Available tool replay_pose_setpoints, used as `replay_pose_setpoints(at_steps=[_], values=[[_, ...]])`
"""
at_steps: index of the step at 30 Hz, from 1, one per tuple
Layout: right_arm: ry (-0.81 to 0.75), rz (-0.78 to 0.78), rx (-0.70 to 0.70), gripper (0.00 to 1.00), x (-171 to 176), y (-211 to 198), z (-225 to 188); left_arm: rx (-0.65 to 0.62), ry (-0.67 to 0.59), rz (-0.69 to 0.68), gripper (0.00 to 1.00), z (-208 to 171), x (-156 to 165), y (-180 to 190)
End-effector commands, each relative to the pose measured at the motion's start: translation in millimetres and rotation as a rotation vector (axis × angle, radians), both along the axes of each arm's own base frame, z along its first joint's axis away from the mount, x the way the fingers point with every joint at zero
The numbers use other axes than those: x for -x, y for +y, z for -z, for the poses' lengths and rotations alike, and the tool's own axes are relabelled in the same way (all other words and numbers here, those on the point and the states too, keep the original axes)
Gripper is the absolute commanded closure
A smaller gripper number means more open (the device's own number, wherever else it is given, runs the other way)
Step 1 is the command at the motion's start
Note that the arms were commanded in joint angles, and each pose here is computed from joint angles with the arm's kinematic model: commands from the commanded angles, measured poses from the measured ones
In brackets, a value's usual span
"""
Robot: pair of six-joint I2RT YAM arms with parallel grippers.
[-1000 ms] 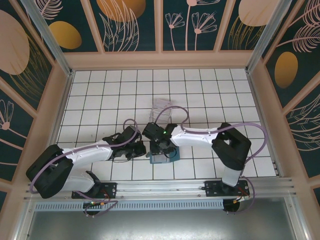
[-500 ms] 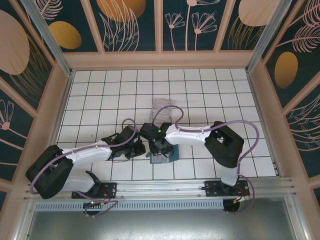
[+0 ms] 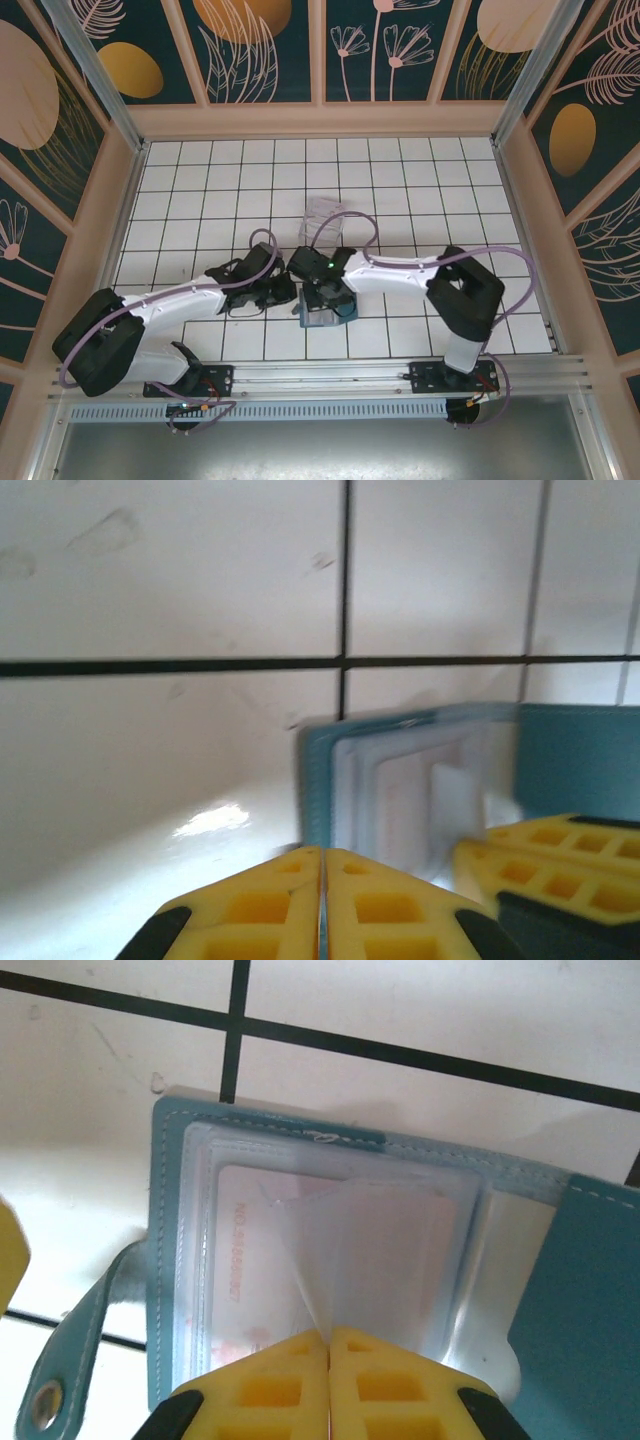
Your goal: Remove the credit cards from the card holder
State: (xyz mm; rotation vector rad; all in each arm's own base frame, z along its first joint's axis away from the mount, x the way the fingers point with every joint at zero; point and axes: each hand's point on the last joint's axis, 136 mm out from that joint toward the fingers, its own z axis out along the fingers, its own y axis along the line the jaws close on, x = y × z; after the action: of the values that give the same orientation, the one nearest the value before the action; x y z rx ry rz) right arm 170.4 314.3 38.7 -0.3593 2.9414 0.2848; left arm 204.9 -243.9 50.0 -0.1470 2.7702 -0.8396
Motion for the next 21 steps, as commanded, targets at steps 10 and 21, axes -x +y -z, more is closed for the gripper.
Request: replay_pose_setpoints(at_steps=[10,21], values=[[0.002,0.084,-0.426,0.9,-6,-12,-19,0.012,0.041,0.139,0.9,-3,3,-44],[-0.009,0.116,-0.586,0.86,-4,-33,-18,0.001,0.095,0.205,0.9,5,9,-77]])
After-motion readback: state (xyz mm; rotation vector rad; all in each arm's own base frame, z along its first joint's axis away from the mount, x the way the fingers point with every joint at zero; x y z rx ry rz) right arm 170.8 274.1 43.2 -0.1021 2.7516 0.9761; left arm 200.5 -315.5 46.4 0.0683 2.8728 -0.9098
